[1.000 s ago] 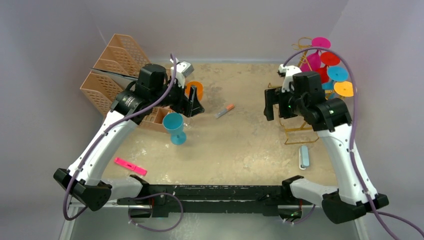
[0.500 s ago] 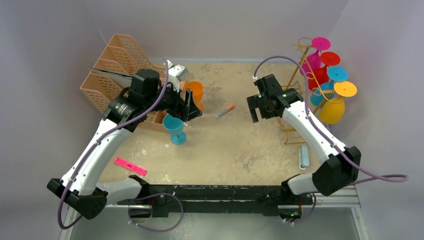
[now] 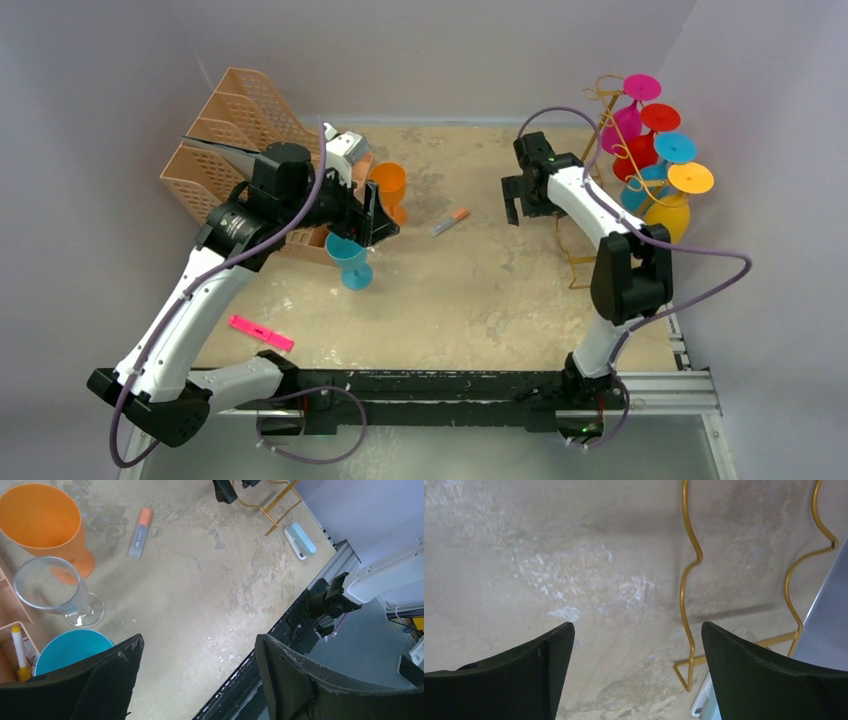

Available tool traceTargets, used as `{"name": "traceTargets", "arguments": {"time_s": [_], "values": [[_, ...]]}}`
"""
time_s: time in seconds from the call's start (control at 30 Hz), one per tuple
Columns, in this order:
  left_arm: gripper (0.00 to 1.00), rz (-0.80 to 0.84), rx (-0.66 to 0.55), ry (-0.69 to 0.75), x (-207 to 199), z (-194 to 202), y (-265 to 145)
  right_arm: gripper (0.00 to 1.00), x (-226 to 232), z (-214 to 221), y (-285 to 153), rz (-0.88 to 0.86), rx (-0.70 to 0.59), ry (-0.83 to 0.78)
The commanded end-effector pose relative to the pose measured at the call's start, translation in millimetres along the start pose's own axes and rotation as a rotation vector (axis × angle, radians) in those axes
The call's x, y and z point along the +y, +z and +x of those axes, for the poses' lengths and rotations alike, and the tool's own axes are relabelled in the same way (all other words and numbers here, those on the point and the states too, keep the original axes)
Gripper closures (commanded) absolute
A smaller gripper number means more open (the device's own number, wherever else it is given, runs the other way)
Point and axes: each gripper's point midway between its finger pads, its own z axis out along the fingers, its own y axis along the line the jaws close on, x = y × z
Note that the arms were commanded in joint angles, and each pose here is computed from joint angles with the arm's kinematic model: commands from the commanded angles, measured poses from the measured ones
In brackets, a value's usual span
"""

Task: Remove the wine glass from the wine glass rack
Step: Move the wine rack to the center of the board.

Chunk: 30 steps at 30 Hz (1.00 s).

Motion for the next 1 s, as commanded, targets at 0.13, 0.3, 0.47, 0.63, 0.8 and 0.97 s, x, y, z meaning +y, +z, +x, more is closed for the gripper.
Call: {"name": "traceTargets", "arguments": {"time_s": [0.13,0.3,0.47,0.63,0.8,0.97], "values": [[0.19,-0.015,-0.056,-0.006,-4,-11,-14,0.01,3,-34,27,0.01,-0.049,0.07],[0.19,-0.014,-0.06,-0.009,-6,-12,-16,0.01,-3,-39,46,0.035,-0.057,0.084],[0.18,-0.016,-0.061,-0.009,-6,-12,-18,0.01,-10,-40,64,0.036,-0.04,0.112],[0.18,-0.022,-0.068,-0.008,-6,-14,-19,0.01,-21,-39,76,0.059,-0.024,0.125],[0.18,-0.031,-0.065,-0.008,-3,-15,-17,0.01,-25,-36,83,0.065,-0.007,0.125],[0.18,-0.053,-0.078,0.011,-1,-21,-20,0.01,-11,-27,79,-0.01,0.021,0.153]]}}
